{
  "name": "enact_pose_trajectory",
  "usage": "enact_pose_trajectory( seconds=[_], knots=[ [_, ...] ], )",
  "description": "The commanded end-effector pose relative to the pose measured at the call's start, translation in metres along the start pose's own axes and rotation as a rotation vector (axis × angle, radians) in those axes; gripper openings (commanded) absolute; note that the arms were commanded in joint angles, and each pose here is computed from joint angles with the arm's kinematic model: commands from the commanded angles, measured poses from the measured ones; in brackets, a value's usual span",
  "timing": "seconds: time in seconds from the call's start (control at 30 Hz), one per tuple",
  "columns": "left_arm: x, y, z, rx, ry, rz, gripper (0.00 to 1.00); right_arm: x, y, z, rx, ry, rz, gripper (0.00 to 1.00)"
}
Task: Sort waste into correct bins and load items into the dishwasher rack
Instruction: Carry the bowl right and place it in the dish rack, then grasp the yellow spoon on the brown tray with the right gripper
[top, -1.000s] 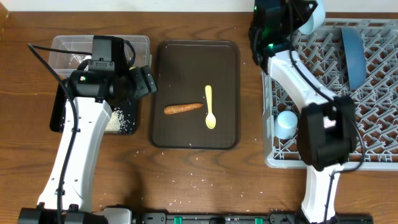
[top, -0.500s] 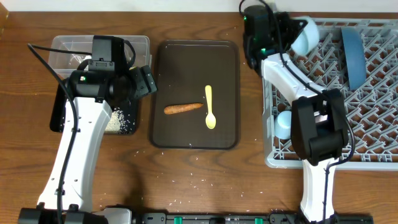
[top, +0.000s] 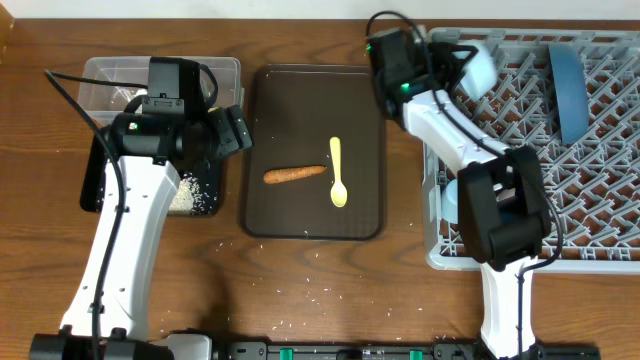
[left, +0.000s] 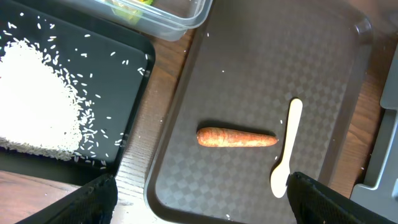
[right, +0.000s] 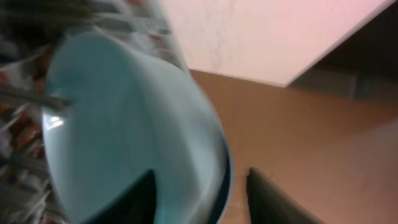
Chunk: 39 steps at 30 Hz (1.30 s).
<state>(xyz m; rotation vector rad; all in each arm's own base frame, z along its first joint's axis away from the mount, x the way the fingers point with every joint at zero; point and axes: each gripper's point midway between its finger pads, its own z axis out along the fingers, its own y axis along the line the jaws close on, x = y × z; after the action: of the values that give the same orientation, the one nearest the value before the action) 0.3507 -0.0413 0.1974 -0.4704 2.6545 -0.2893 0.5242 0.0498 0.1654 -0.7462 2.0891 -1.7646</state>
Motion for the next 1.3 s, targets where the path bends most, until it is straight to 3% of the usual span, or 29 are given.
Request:
enact_pose_trajectory(
  seconds=[0.0,0.17,0.37,0.53,0.67,0.8,0.9,1.1,1.17,1.27],
  knots=[
    [-0.002,0.002,-0.001,-0.006,-0.005,-0.005,0.89,-0.009,0.008,-0.021,0.006,-0.034,-0.019,0.55],
    [-0.002,0.002,-0.001,-0.006,-0.005,-0.005,0.89,-0.020,-0.001,-0.036,0.018,-0.078,0.053,0.72],
    [-0.002,0.002,-0.001,-0.006,-0.005,-0.005,0.89,-0.028,-0.052,-0.047,0.038,-0.153,0.299,0.99],
    [-0.002,0.002,-0.001,-0.006,-0.005,-0.004,0.89,-0.039,-0.084,-0.066,-0.032,-0.299,0.528,0.99],
    [-0.002,0.002,-0.001,-0.006,-0.005,-0.004,0.89,-0.056,-0.055,-0.091,-0.240,-0.415,0.594,0.99],
    [-0.002,0.002,-0.001,-0.006,-0.005,-0.005,0.89,-0.069,0.030,-0.143,-0.701,-0.511,0.478,0.97],
    [-0.002,0.002,-0.001,-0.006,-0.005,-0.004,0.89,-0.062,0.077,-0.191,-1.099,-0.471,0.506,0.99],
    [-0.002,0.002,-0.001,-0.006,-0.005,-0.005,0.90,-0.042,0.106,-0.238,-1.522,-0.235,0.625,0.71],
    [-0.002,0.002,-0.001,-0.006,-0.005,-0.005,0.89,-0.037,0.112,-0.242,-1.550,-0.181,0.633,0.61],
    [-0.002,0.002,-0.001,-0.006,-0.005,-0.004,0.89,-0.030,0.127,-0.247,-1.549,-0.115,0.636,0.56]
  ],
)
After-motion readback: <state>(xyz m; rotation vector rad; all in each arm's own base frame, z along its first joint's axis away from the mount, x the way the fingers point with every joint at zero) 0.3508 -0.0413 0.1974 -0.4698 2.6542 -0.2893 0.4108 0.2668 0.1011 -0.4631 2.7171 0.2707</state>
